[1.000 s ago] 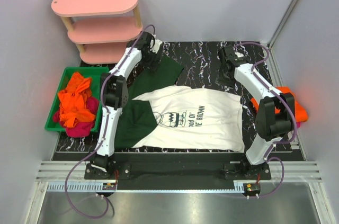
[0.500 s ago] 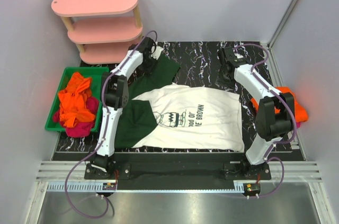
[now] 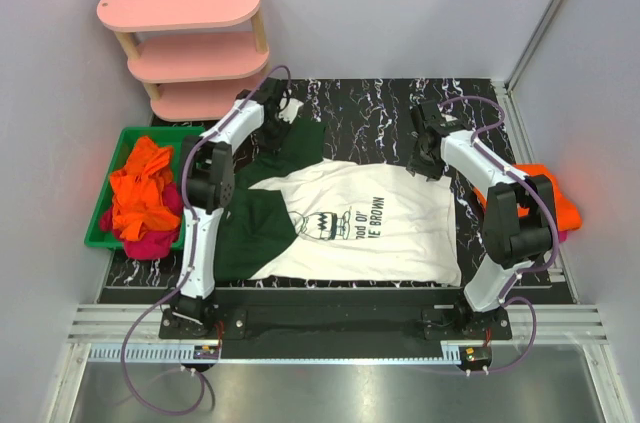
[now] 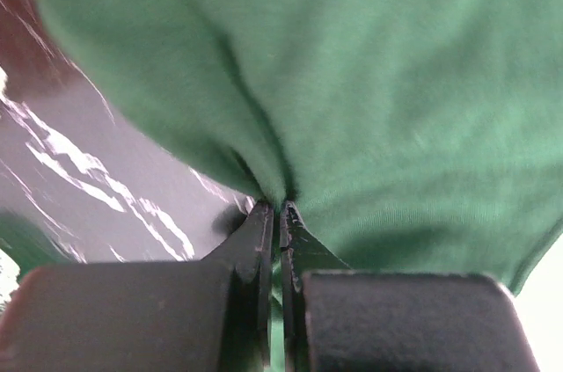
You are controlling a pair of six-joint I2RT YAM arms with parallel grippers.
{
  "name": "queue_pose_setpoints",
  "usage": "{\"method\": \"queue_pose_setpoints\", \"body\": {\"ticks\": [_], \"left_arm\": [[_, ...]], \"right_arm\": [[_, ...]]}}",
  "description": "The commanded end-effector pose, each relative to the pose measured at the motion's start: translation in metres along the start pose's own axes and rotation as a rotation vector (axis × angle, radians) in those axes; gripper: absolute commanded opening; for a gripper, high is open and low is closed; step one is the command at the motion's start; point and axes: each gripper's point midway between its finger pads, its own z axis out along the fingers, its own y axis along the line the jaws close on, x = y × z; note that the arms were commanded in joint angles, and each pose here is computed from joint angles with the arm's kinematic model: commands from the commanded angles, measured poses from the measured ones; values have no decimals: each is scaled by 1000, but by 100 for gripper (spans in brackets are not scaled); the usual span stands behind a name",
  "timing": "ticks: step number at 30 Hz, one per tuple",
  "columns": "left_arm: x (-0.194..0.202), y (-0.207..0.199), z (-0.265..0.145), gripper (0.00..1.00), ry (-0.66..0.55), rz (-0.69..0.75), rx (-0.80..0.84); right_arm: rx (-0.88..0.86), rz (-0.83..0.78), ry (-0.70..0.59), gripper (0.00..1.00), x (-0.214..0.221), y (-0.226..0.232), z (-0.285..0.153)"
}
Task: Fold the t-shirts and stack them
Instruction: Grap the side of the flattened tshirt furthest away from the robot with both arms
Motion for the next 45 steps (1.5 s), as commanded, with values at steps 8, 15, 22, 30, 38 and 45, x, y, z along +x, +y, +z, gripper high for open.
{"method": "queue_pose_setpoints", "body": {"ticks": [8, 15, 22, 30, 38, 45], "left_arm": [[60, -40, -42, 0, 75, 14, 125], [61, -52, -59, 6, 48, 28, 164], [-4, -24, -83, 45, -142, -101, 80], [-42, 26, -74, 55, -230, -315, -40], [-34, 64, -26, 50, -167, -434, -144], [-26, 75, -4, 48, -134, -437, -165]], "right_arm": [[-98, 59, -38, 46, -6, 16, -8], [-95, 59, -23, 46, 0, 14, -3], [-111, 59, -25, 46, -3, 19, -4], [-106, 47, -27, 46, -4, 18, -4], [-98, 30, -31, 46, -6, 18, -2], [-93, 19, -33, 46, -7, 18, -2]]}}
